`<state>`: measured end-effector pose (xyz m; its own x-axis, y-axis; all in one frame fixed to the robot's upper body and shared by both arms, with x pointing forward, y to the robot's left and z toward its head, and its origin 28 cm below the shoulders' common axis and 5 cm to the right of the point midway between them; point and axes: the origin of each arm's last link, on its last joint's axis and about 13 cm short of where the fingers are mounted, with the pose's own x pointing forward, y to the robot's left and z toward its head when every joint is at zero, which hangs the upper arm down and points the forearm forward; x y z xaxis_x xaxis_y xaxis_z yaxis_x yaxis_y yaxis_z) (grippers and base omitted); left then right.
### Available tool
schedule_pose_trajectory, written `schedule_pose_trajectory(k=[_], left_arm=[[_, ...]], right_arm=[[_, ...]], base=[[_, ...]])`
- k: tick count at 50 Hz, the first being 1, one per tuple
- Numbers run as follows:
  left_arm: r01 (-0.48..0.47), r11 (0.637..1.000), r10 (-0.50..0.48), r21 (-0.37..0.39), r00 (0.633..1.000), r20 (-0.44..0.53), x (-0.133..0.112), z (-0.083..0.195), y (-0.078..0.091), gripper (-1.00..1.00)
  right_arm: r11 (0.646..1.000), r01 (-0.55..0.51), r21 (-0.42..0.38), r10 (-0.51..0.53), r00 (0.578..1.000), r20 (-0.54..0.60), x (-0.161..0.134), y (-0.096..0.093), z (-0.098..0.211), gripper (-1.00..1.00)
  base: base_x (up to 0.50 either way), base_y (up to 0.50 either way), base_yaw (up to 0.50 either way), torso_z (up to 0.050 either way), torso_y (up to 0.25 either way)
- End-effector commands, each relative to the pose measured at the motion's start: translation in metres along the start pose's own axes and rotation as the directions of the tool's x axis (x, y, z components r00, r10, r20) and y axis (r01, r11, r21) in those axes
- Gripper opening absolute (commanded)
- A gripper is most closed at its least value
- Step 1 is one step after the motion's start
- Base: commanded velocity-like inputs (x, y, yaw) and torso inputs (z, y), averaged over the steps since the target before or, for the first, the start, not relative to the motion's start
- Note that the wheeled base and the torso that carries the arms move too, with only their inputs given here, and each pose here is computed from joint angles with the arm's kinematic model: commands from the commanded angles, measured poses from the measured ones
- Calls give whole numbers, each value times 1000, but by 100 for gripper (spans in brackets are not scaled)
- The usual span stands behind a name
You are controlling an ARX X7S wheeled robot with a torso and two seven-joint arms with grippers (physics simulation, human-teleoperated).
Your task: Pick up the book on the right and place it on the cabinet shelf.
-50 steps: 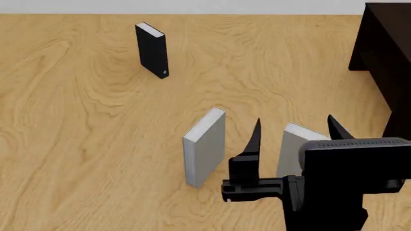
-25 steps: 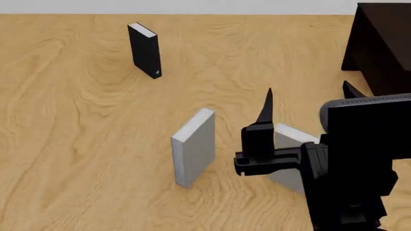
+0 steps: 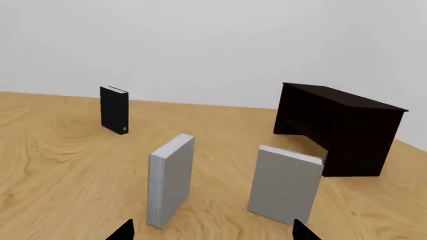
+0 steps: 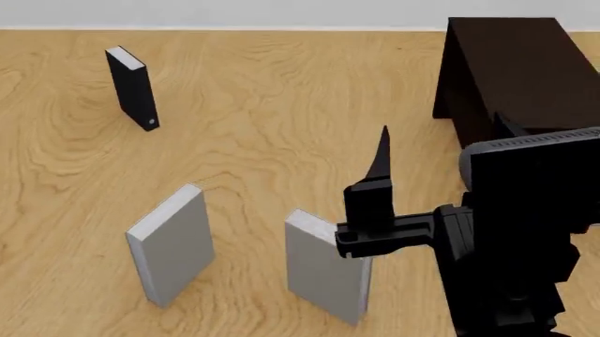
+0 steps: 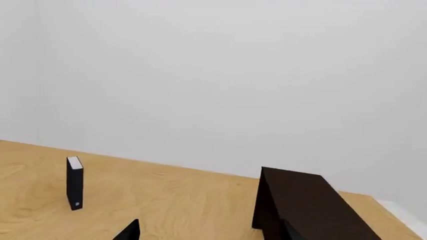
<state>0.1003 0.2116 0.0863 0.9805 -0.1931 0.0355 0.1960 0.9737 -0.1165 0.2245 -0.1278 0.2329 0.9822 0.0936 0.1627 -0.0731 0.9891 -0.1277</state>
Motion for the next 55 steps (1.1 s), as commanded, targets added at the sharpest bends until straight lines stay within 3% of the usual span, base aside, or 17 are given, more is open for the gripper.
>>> schedule_pose_trajectory(k=[1, 16, 55], left_arm=[[16, 1000, -16, -4, 1000, -1, -1, 0, -2, 100], [25, 1000, -25, -7, 1000, -3, -2, -1, -4, 100], [34, 999, -34, -3, 999, -7, -3, -5, -9, 100]], right_arm=[[1000, -25, -9, 25, 1000, 6, -1, 2, 0, 100], [999, -46, -23, 47, 999, 19, 0, 3, -1, 100], [997, -73, -9, 73, 997, -5, -3, 4, -7, 100]], base=[[359, -371, 0, 0, 0], [443, -257, 0, 0, 0], [476, -1, 0, 0, 1]])
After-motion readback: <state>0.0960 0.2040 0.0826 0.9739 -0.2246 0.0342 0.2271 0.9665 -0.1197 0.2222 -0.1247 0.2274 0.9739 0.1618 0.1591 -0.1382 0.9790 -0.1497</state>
